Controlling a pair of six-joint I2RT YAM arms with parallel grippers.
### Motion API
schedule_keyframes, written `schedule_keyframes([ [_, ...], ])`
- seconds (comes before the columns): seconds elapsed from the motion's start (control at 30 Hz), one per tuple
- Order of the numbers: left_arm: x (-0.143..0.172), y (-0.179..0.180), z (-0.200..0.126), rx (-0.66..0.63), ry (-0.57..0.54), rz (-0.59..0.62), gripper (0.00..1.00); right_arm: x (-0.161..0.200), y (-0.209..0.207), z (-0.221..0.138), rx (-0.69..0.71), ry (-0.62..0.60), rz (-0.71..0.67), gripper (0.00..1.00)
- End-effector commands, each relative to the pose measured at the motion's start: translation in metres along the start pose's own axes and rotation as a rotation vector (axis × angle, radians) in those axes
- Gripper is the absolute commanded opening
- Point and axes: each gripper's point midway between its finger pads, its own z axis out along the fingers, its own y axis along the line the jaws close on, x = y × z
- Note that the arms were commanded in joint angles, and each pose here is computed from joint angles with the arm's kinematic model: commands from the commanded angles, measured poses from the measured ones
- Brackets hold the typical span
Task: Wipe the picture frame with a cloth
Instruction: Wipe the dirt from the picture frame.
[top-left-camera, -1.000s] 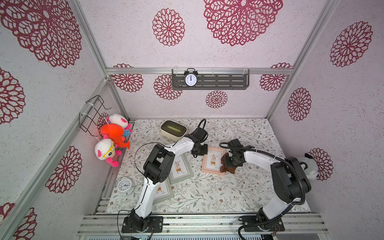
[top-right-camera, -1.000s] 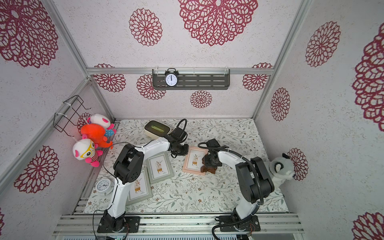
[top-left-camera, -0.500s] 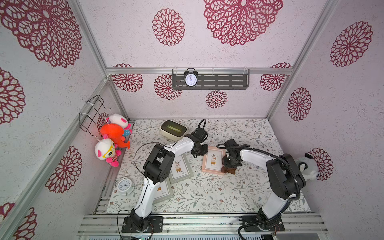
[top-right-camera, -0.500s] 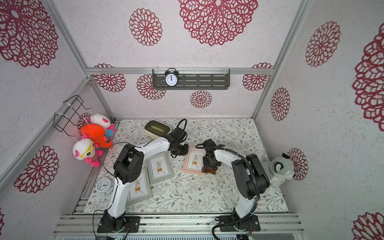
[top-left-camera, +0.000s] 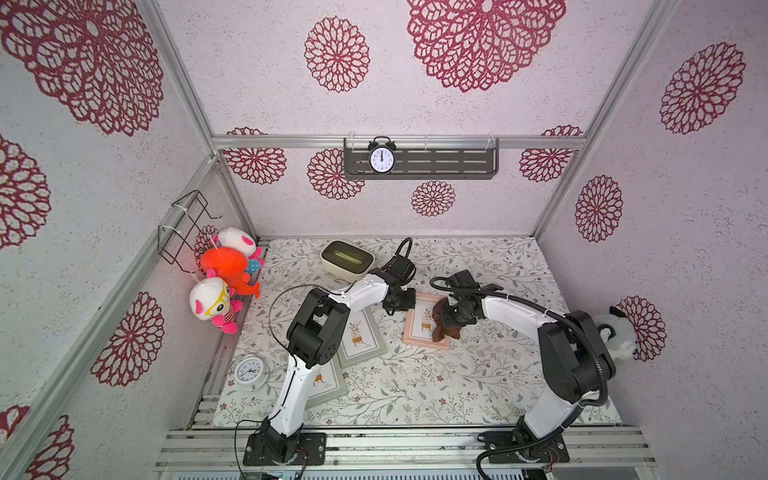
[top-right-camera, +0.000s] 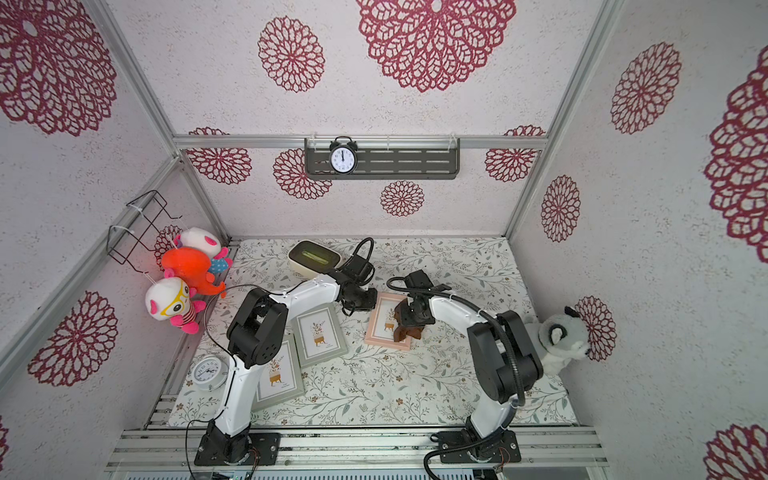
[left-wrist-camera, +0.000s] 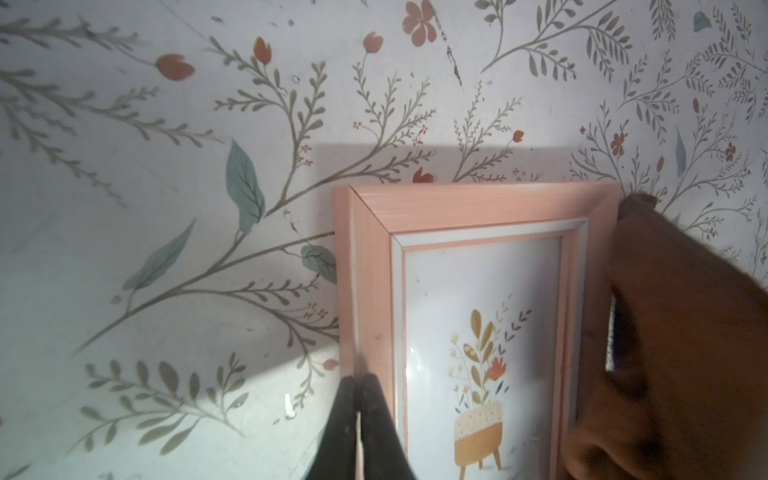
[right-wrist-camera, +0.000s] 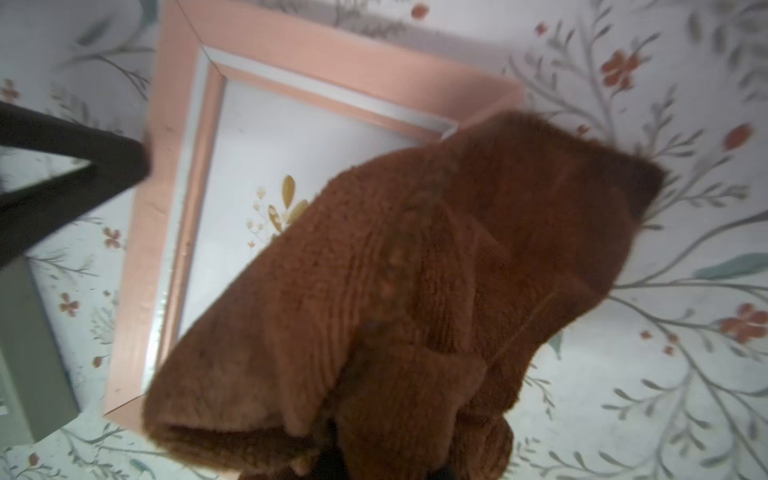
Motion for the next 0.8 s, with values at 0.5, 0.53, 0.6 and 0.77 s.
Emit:
schedule_keyframes([
  [0.5,0.096,0.056,0.055,-0.197,0.303,-0.011,0.07,0.036,0.018,0.058,-0.002,0.126,-0.041,0.0],
  [0.53,0.096,0.057,0.055,-0.198,0.303,-0.01,0.07,0.043,0.027,0.057,-0.046,0.142,-0.043,0.0],
  [0.6,0.096,0.056,0.055,-0.196,0.304,-0.011,0.07,0.064,0.047,0.054,-0.115,0.194,-0.065,0.0],
  [0.77,0.097,0.057,0.055,-0.198,0.306,-0.013,0.07,0.091,0.062,0.045,-0.162,0.234,-0.082,0.0],
])
